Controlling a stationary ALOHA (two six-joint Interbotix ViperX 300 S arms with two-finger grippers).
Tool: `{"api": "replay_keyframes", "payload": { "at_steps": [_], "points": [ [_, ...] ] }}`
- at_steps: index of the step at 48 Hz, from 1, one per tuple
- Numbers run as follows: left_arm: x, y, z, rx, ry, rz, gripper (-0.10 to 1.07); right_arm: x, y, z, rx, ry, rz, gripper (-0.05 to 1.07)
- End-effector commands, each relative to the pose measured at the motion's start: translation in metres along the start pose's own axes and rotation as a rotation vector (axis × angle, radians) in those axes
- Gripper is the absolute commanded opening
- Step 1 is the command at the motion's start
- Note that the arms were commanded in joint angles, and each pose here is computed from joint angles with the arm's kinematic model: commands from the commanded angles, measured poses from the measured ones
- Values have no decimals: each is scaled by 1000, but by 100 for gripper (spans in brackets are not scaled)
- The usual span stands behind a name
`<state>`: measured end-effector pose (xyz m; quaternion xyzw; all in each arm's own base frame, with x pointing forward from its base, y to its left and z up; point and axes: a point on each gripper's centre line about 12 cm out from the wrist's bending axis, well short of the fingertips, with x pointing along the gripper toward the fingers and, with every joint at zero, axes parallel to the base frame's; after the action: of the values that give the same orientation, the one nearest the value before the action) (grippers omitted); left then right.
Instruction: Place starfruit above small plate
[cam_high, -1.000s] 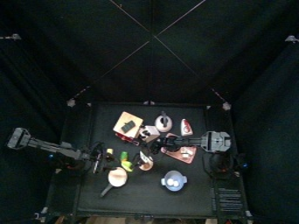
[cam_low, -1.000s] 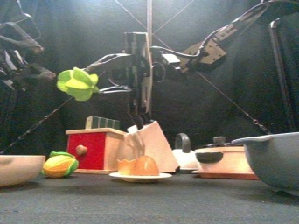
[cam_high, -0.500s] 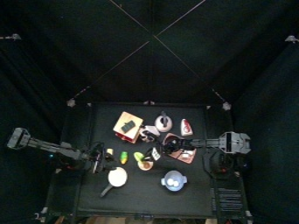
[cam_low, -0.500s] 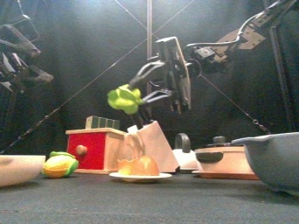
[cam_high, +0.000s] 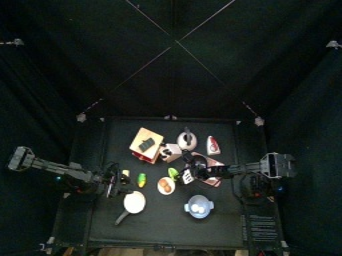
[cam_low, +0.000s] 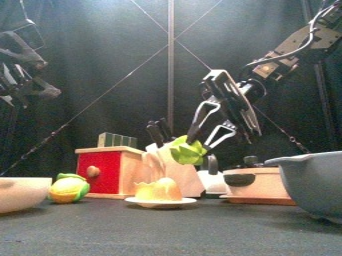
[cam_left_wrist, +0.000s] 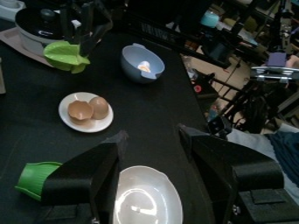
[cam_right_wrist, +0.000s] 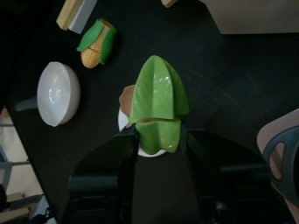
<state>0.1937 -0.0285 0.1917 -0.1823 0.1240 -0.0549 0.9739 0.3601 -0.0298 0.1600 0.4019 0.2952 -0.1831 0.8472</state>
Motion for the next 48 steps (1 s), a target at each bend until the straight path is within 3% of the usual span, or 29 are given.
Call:
{"api": "replay_keyframes", "payload": {
  "at_steps": [1, 10, 20, 48],
  "points": [
    [1, -1, 4, 4, -12, -2, 87, -4, 4, 5, -3, -34, -9, 67],
    [1, -1, 4, 4, -11, -1, 87, -3, -4, 4, 8, -51, -61, 78],
    [1, -1, 4, 4, -11, -1, 87, -4, -1, 3, 3, -56, -61, 90],
    [0, 7, 4, -2, -19, 34, 87, -9, 14, 7, -3, -72, -22, 90]
  ]
}}
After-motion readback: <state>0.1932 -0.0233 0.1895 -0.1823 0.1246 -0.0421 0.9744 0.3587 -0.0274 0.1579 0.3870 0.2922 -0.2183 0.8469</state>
